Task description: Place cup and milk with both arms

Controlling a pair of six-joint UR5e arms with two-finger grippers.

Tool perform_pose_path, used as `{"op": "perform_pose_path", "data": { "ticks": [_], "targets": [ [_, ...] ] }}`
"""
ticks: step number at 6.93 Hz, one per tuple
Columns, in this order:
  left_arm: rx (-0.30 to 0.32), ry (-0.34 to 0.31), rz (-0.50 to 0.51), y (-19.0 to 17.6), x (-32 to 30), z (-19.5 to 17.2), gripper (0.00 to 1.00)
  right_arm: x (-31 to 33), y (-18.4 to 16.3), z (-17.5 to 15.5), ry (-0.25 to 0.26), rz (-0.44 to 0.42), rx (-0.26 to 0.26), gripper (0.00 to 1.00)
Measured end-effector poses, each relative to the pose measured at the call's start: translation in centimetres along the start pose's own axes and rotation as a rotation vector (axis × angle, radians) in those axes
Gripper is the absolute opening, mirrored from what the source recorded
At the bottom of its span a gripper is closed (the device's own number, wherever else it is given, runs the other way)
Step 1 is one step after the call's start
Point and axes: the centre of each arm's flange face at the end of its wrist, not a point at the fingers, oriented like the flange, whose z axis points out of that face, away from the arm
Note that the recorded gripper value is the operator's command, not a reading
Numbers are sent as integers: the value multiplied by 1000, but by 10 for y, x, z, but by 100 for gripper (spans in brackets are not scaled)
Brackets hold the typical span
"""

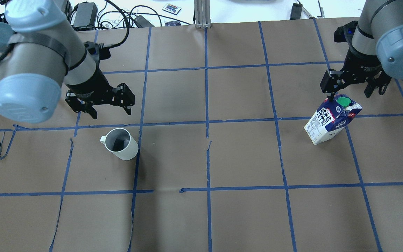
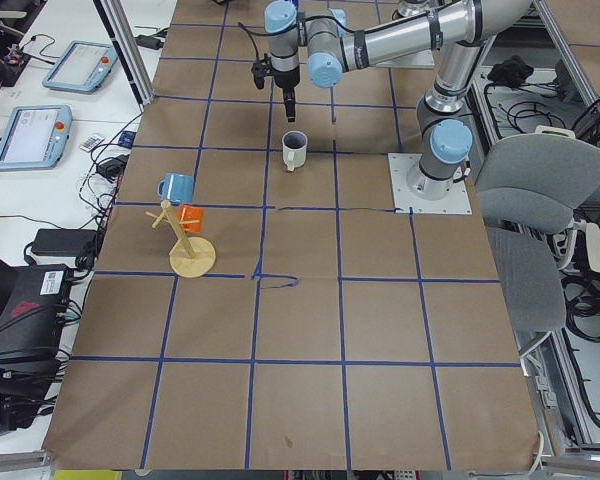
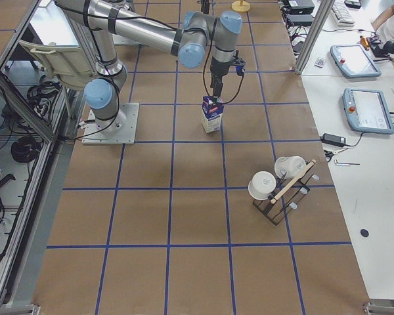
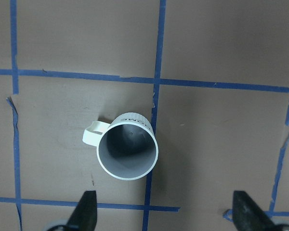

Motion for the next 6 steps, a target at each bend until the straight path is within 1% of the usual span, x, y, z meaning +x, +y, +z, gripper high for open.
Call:
{"op": "perform_pose_path", "data": {
  "ticks": [1, 4, 5, 6],
  "targets": [
    [-12, -2, 8, -2, 4, 18, 100, 0, 1, 8, -1, -1, -3, 97],
    [-18, -5, 27, -17, 14, 60, 100, 0, -1, 20, 1, 4, 16, 96],
    [-33, -7, 33, -17, 16, 71, 86, 0, -2, 22, 1, 6, 23, 87],
    [-45, -10, 41, -15, 18, 78, 54, -1, -3, 26, 2, 7, 28, 80]
  ]
}}
